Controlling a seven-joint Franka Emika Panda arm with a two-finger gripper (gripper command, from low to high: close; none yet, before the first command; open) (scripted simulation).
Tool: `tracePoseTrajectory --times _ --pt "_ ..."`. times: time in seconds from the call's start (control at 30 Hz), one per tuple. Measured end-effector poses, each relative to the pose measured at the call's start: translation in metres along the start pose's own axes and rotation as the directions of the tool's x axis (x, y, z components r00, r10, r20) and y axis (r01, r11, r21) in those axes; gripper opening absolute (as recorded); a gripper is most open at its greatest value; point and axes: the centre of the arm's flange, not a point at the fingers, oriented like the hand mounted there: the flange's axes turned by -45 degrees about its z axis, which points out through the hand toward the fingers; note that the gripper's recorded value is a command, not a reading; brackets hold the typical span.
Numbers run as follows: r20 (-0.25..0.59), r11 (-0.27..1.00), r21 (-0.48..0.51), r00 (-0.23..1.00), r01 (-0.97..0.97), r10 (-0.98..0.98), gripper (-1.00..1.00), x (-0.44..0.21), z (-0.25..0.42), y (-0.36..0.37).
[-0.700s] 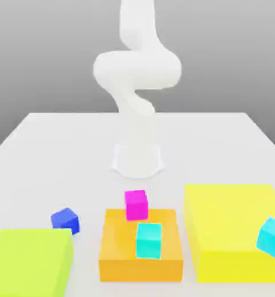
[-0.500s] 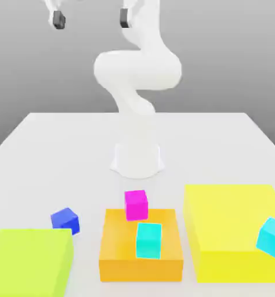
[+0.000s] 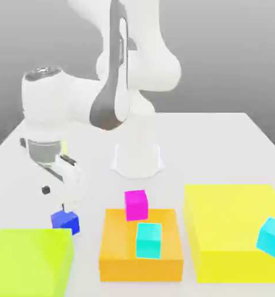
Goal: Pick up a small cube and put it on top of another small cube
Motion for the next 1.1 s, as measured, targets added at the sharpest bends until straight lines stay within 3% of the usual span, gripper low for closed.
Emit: tracePoseTrajectory --times 0.17,0.2,0.43,0.67,0.87,1.1 --pt "0.006 1.000 -0.003 1.000 -0.006 0.006 0.00 -0.002 0.046 0.002" --pt "0.006 1.000 -0.003 1.000 -0.006 0.006 -1.00 -0.003 0.052 0.003" --pt "0.005 1.000 -0.003 1.000 -0.006 0.006 -1.00 -0.003 0.052 0.003" --pt "0.005 1.000 -0.002 1.000 -0.007 0.007 -1.00 -0.003 -0.003 0.003" --pt "0.008 0.916 -0.002 0.916 0.402 -0.402 -1.00 -0.014 -0.045 -0.148" --pt "0.008 0.574 0.004 0.574 0.819 -0.819 -1.00 -0.133 -0.108 -0.333"
